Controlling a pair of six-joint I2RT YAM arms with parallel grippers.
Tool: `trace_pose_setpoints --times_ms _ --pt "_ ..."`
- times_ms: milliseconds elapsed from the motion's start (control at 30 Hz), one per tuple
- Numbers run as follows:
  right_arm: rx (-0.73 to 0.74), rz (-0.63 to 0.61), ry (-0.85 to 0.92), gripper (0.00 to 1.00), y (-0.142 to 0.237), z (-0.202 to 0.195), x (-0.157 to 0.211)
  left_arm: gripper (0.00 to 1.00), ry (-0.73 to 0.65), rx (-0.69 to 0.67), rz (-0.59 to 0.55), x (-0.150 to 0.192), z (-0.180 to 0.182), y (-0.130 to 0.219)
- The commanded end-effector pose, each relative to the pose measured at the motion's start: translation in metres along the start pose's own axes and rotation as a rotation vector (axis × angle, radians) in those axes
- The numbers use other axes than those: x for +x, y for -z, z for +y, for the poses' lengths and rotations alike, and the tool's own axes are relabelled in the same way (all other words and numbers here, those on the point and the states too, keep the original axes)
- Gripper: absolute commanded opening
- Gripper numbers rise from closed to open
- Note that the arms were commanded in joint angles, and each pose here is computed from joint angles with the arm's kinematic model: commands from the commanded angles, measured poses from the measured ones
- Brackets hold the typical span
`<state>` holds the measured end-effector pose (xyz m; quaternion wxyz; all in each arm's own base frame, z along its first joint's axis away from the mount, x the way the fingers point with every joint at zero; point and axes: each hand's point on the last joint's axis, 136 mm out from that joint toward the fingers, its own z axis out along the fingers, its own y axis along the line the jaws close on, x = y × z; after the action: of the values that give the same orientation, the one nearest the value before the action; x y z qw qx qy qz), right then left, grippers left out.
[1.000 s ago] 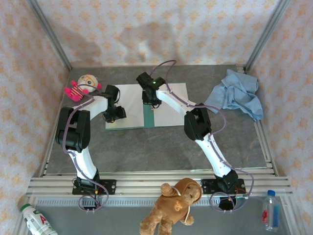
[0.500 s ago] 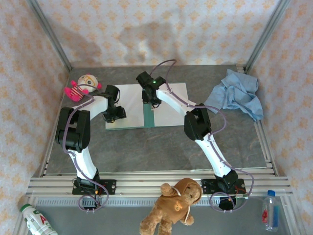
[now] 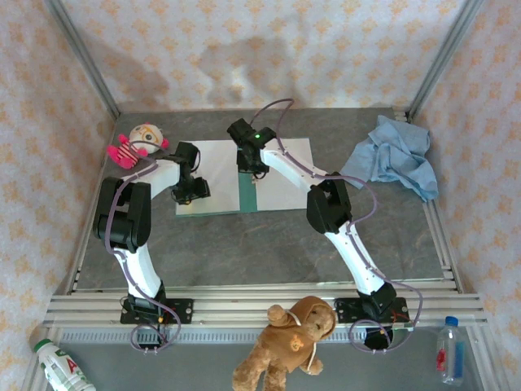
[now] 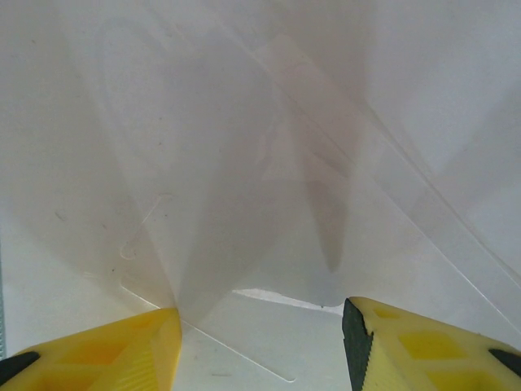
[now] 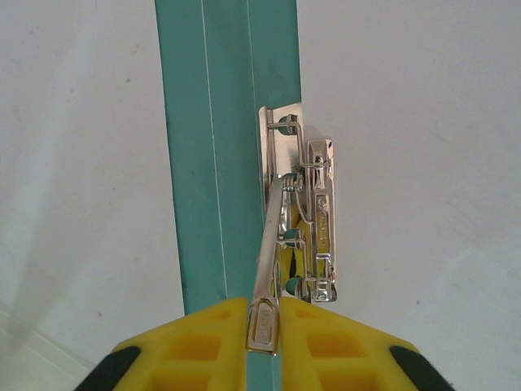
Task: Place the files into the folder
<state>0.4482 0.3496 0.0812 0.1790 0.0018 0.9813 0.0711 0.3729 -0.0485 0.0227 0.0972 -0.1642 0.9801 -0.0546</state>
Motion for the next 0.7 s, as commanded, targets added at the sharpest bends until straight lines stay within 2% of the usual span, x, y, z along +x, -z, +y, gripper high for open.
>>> trace_pose_setpoints --times_ms 0,300,467,667 --pt "0.034 -0.007 0.007 0.14 0.003 -0.008 -0.003 0.55 -0.013 -0.008 0.017 0.002 -0.001 -0.002" --pt "0.047 0.011 0.009 0.11 0.001 -0.012 0.002 0.55 -0.013 -0.016 0.029 0.005 0.0 -0.005" --pt "0.051 0.024 0.015 0.02 -0.003 -0.015 0.007 0.53 -0.014 -0.013 0.037 0.006 0.0 -0.008" --pt "0.068 0.035 0.019 0.0 -0.01 -0.02 0.013 0.52 -0.014 -0.024 0.042 0.006 0.002 -0.009"
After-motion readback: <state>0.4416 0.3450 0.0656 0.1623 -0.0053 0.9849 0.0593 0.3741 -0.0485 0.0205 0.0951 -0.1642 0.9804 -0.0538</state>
